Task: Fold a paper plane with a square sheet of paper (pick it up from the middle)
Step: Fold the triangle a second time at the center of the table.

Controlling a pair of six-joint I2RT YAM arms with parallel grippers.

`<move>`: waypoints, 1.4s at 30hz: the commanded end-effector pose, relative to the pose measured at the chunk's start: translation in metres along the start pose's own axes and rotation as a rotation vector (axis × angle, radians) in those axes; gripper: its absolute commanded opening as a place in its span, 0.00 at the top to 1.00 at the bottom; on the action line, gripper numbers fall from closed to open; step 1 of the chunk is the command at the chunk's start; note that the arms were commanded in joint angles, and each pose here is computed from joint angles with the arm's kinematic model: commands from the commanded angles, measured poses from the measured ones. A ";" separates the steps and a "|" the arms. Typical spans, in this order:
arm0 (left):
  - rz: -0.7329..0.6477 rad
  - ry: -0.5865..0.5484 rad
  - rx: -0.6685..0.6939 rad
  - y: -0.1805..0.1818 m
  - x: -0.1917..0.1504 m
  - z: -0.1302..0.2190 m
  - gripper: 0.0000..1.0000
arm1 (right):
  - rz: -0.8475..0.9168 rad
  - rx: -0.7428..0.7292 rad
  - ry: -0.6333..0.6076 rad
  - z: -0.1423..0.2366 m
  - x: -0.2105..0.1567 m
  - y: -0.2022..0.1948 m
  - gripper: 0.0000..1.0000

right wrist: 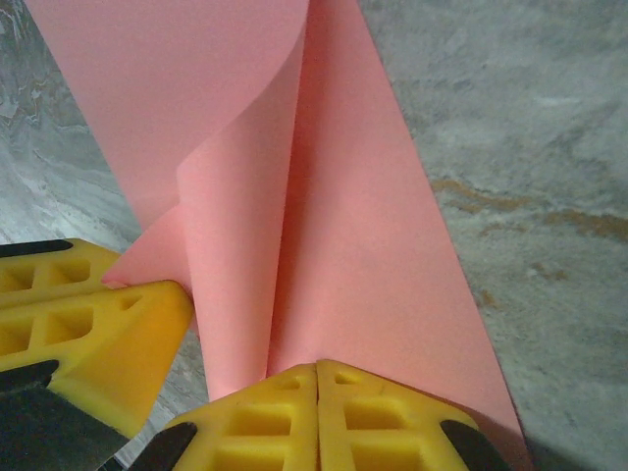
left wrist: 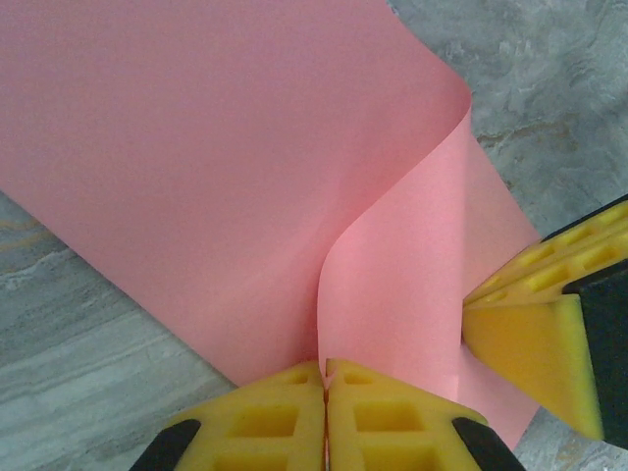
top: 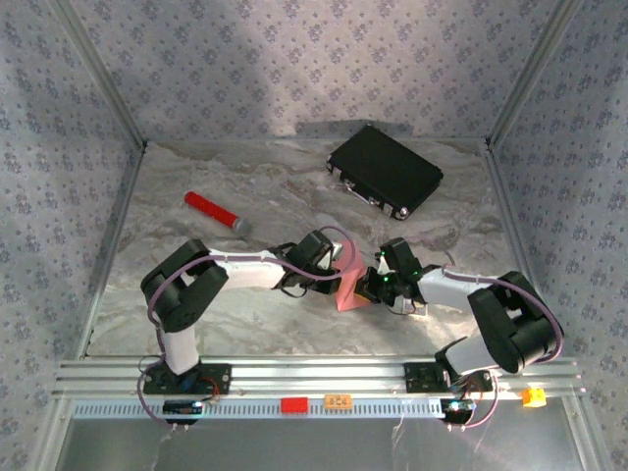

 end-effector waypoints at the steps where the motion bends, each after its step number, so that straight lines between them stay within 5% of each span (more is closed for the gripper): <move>1: -0.020 0.016 0.017 -0.001 -0.001 -0.003 0.92 | -0.032 -0.111 0.018 -0.002 -0.005 -0.019 0.91; 17: -0.013 0.039 0.025 0.005 -0.006 -0.011 0.94 | -0.024 -0.079 0.012 -0.001 -0.002 -0.014 0.90; 30: -0.016 0.042 0.021 0.006 -0.008 -0.011 0.94 | 0.043 0.240 -0.063 0.014 0.010 0.033 0.95; 42: -0.017 0.043 0.022 0.006 -0.007 -0.012 0.94 | 0.012 0.209 0.000 -0.012 0.008 0.025 0.95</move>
Point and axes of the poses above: each hand's point on the last joint's axis, 136 mm out from that joint toward the fingers, its own z axis back along the fingers, its own y axis along the line the jaws close on, x = y × z, the point moved 9 cm from there along z, back along the fingers
